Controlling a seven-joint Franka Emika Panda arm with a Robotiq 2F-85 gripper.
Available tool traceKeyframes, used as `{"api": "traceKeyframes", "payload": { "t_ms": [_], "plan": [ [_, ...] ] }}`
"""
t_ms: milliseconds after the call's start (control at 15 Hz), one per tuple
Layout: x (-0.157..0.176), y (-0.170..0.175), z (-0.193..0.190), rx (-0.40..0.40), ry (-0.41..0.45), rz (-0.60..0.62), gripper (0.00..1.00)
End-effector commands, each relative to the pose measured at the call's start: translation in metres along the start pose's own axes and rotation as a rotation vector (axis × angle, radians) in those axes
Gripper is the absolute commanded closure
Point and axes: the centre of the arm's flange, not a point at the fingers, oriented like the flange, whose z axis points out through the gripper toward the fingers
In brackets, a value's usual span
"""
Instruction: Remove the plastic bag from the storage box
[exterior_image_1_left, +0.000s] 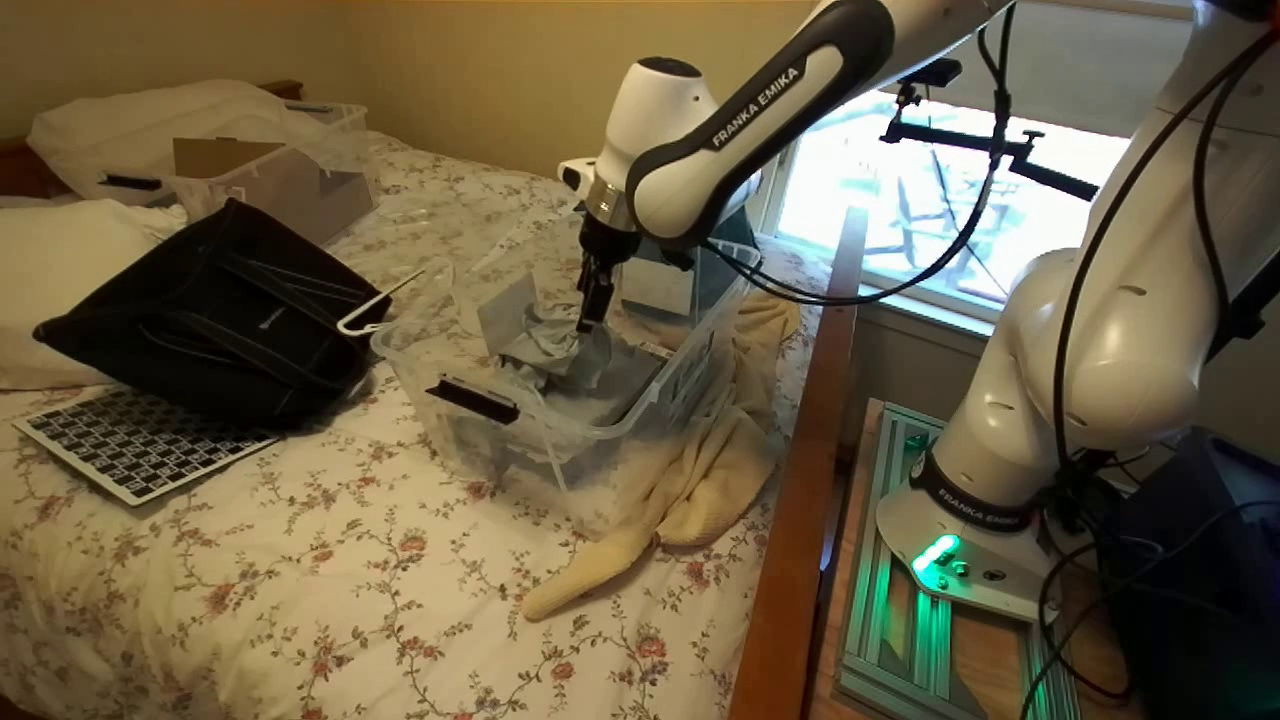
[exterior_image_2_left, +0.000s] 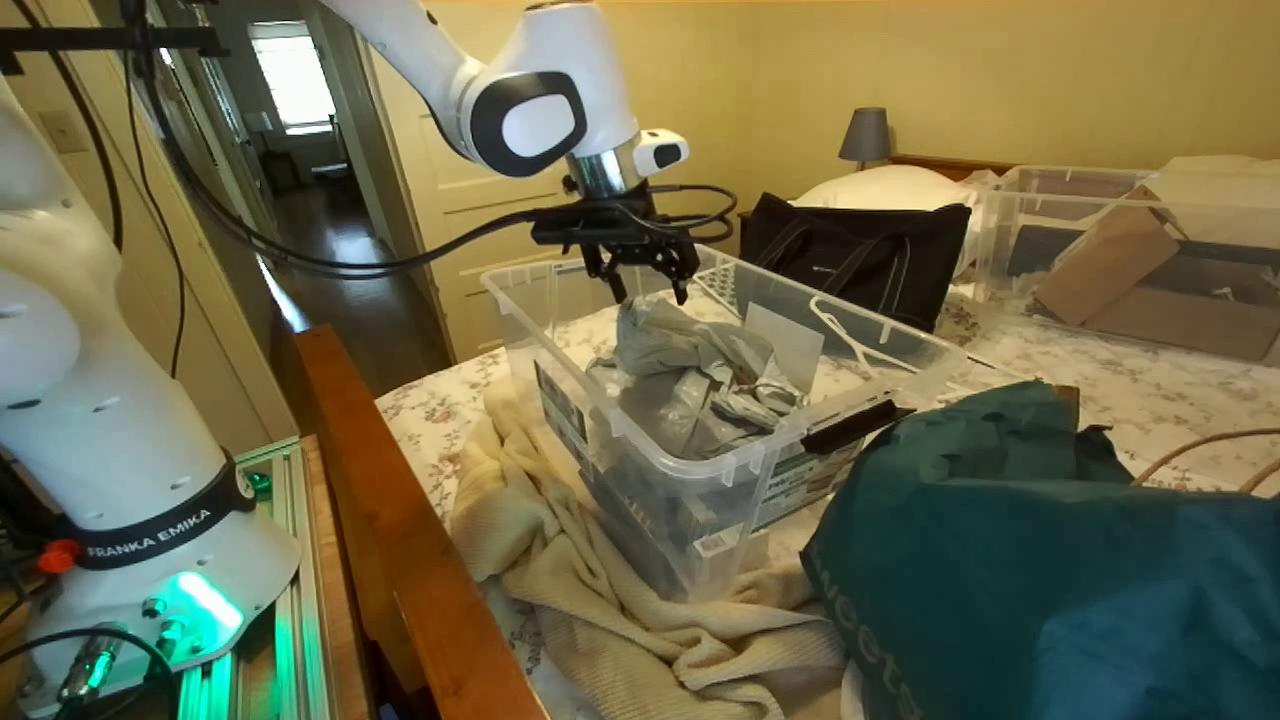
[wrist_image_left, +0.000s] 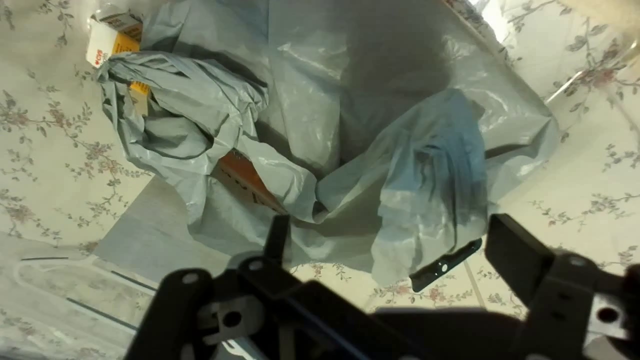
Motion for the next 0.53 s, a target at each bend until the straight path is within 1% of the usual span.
{"api": "traceKeyframes", "payload": {
  "t_ms": [0, 267, 467],
  "plan": [
    [0.0087, 0.0048, 0.0141, -0.016, -0.020, -0.058, 0.00],
    [0.0126, 0.0034, 0.0200, -0.008, -0.048, -0.098, 0.00],
    [0.0134, 0.0020, 0.0213, -0.002, -0.050, -0.108, 0.00]
  ]
}}
